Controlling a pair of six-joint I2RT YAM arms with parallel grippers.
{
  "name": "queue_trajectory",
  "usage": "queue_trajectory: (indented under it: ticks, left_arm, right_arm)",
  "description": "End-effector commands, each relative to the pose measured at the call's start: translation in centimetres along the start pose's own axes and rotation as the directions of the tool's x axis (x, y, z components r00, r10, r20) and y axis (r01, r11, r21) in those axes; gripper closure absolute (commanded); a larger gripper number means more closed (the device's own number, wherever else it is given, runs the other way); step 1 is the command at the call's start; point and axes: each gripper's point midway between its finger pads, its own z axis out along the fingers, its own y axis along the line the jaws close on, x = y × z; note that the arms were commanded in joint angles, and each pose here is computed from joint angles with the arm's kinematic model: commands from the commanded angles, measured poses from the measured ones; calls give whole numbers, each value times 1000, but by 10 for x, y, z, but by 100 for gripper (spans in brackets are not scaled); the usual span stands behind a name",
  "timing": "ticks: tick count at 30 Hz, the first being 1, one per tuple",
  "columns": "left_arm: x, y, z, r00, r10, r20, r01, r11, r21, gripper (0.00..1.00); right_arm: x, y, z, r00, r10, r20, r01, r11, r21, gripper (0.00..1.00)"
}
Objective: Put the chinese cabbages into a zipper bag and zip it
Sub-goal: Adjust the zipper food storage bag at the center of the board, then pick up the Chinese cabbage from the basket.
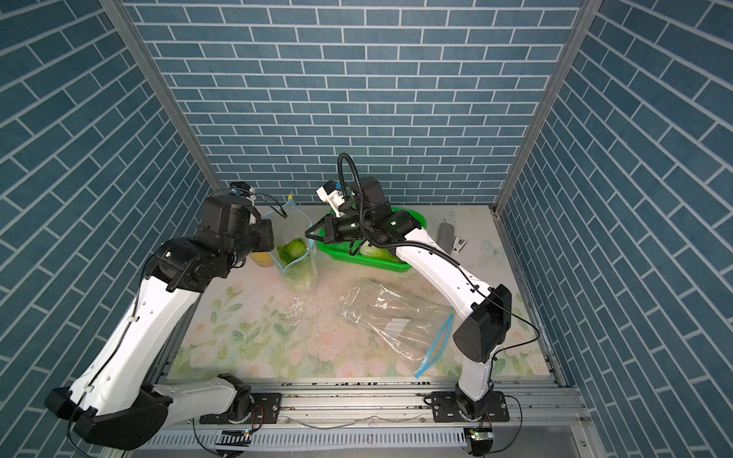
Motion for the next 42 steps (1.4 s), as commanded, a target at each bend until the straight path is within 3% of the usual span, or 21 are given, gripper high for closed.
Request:
queue_trajectory:
  ticks: [1, 8, 14, 18, 23, 27, 36, 42]
  left_arm:
    - [8, 11, -2, 999, 40, -24, -41, 998, -45, 100]
    - [63, -14, 54, 987, 27, -156, -26, 1000, 6, 100]
    - [84, -38, 81, 981, 6, -194, 7, 998, 66, 100]
    - [89, -44, 86, 979, 18, -201, -4, 997, 71, 100]
    - [93, -46, 84, 981, 17, -193, 0, 996, 85, 100]
    - [97, -45, 82, 982, 6, -190, 13, 995, 96, 100]
    - [101, -50, 77, 985, -20, -171, 45, 988, 147, 100]
    - [109, -55, 81, 981, -13, -192, 45, 986, 161, 100]
  right_arm:
    - [-5, -8, 8, 1000, 0, 27, -1, 1000, 6, 100]
    - [26, -75, 20, 998, 63, -15, -59, 976, 211, 100]
    - [48, -108, 7, 996, 81, -23, -68, 934, 350, 100]
    - [53, -116, 0, 996, 88, -18, -74, 924, 376, 91]
    - [51, -119, -12, 997, 82, 6, -77, 912, 402, 69]
    - [47, -118, -29, 998, 63, 25, -68, 896, 438, 59]
    - [52, -135, -97, 994, 58, 88, -99, 800, 591, 42]
    - [54, -164, -158, 976, 94, 198, -207, 691, 692, 35]
